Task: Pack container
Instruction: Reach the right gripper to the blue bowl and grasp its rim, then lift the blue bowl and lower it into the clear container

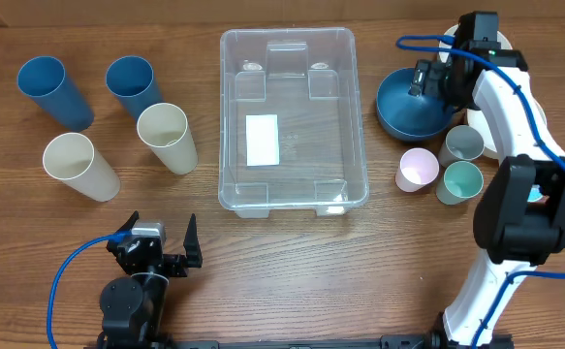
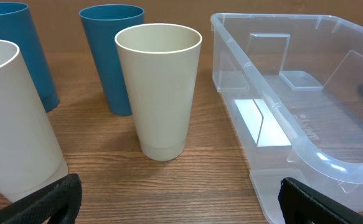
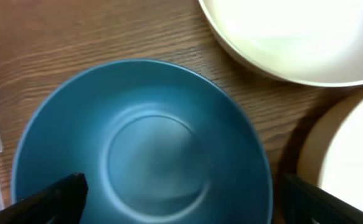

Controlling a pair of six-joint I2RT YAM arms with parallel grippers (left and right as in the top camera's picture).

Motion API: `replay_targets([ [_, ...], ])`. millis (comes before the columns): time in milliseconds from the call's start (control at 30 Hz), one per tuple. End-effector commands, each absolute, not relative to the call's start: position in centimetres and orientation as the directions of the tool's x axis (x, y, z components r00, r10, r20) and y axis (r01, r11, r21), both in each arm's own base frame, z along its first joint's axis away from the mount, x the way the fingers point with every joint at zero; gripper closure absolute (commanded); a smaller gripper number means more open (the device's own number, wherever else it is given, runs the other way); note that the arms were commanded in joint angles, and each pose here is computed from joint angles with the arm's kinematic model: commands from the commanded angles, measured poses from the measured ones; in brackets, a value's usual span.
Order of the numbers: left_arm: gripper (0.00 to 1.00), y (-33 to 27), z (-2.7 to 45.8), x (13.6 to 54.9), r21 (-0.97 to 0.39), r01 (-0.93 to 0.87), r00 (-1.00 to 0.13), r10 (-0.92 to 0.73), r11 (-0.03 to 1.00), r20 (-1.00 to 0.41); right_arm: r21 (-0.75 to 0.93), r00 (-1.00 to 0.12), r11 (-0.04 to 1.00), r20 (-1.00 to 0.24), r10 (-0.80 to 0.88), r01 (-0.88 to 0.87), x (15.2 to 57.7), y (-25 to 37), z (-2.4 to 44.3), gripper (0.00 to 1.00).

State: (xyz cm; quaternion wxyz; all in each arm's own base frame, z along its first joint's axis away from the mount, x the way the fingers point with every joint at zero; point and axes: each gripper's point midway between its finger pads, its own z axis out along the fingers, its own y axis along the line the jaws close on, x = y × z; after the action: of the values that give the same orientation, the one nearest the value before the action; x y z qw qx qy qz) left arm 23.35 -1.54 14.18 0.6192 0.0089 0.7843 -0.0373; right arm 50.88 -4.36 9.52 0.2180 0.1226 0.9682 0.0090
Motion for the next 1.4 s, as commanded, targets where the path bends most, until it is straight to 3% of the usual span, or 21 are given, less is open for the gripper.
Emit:
replay_targets([
  [0,0.0,-1.6,14.2,23.3,-0.032,0.072,-0.225,-0.015,0.997,-0.974,0.04,-0.854,0.97,-0.466,0.231,0.241,51.8,-5.7,10.7,0.0],
  [300,0.0,-1.6,14.2,23.3,-0.032,0.072,-0.225,-0.015,0.997,-0.974,0.047,-0.859,0.961,-0.438,0.265,0.272,52.4,-7.5,7.3,0.01],
  [433,0.0,-1.6,14.2,23.3,-0.032,0.073,-0.225,-0.014,0.997,-0.974,0.06,-0.871,0.962,-0.412,0.267,0.266,52.6,-7.2,5.3,0.07],
  [467,0.0,-1.6,14.2,23.3,-0.032,0.072,-0.225,-0.015,0.997,-0.974,0.06,-0.873,0.962,-0.408,0.267,0.267,52.6,-7.2,5.1,0.11],
  [500,0.0,-1.6,14.2,23.3,-0.032,0.072,-0.225,-0.015,0.997,-0.974,0.06,-0.873,0.962,-0.408,0.267,0.267,52.6,-7.2,5.0,0.22],
  [600,0.0,-1.6,14.2,23.3,-0.032,0.072,-0.225,-0.015,0.997,-0.974,0.06,-0.873,0.962,-0.407,0.268,0.267,52.6,-7.2,5.0,0.43],
  [833,0.0,-1.6,14.2,23.3,-0.032,0.072,-0.225,-0.015,0.997,-0.974,0.06,-0.876,0.961,-0.398,0.271,0.27,52.4,-7.1,4.9,0.81],
  [900,0.0,-1.6,14.2,23.3,-0.032,0.073,-0.225,-0.015,0.997,-0.974,0.06,-0.877,0.961,-0.396,0.272,0.271,52.3,-7.1,4.9,0.96],
  [1167,0.0,-1.6,14.2,23.3,-0.032,0.073,-0.225,-0.015,0.997,-0.974,0.069,-0.878,0.961,-0.394,0.272,0.267,52.3,-6.9,5.0,0.96],
  [1367,0.0,-1.6,14.2,23.3,-0.032,0.072,-0.225,-0.015,0.997,-0.974,0.173,-0.872,0.958,-0.403,0.279,0.227,53.0,-4.5,11.2,0.96],
])
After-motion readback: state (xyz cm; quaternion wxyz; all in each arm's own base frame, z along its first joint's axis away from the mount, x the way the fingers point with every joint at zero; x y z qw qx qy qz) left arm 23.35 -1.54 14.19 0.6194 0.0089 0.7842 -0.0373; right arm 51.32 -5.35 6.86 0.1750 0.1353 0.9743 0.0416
